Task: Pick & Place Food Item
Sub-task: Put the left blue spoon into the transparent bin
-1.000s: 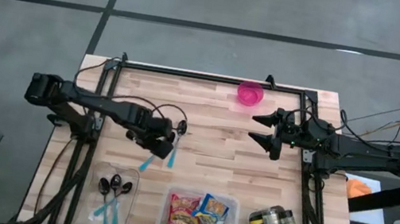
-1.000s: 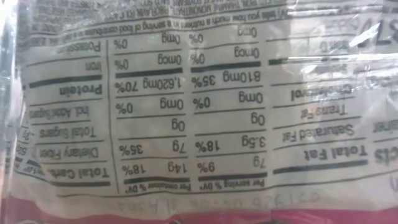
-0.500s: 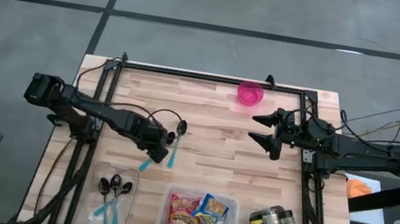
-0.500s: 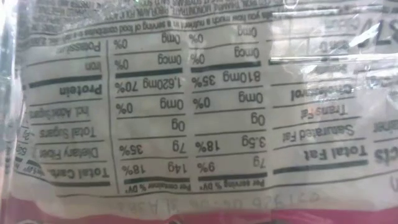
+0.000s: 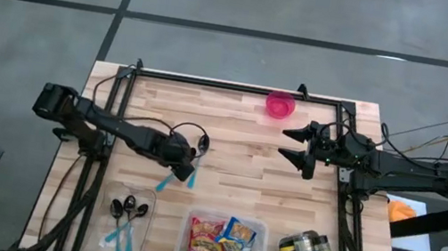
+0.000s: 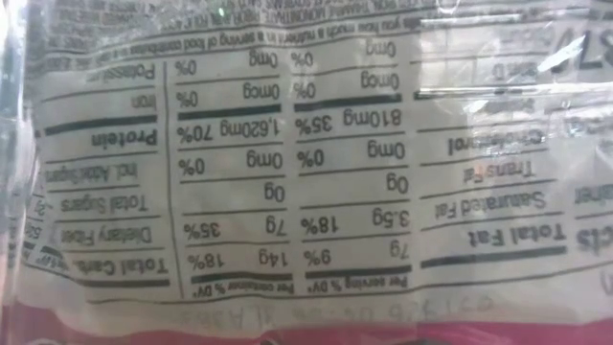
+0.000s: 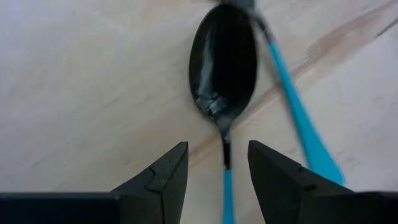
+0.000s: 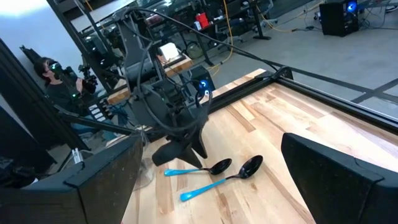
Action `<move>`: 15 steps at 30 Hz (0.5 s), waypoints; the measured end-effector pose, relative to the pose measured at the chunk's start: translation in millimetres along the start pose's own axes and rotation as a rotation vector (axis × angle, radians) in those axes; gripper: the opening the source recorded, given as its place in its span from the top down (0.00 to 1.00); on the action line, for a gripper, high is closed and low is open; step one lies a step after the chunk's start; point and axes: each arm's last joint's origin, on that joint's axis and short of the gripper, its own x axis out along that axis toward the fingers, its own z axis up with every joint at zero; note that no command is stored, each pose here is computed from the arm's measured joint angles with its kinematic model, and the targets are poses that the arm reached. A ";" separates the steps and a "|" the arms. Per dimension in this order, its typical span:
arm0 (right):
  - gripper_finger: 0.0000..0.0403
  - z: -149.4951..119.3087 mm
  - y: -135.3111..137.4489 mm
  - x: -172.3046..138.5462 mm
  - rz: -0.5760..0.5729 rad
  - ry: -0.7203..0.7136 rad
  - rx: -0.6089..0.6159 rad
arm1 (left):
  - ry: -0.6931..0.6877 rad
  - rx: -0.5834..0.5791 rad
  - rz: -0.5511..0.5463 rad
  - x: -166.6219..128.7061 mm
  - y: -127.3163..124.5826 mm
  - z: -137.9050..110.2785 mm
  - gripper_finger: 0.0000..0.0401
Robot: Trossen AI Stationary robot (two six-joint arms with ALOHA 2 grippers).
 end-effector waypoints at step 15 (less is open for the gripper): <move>0.05 0.0 -0.1 0.0 0.000 0.000 0.000 | 0.033 0.014 0.049 24.9 -3.4 -3.5 0.61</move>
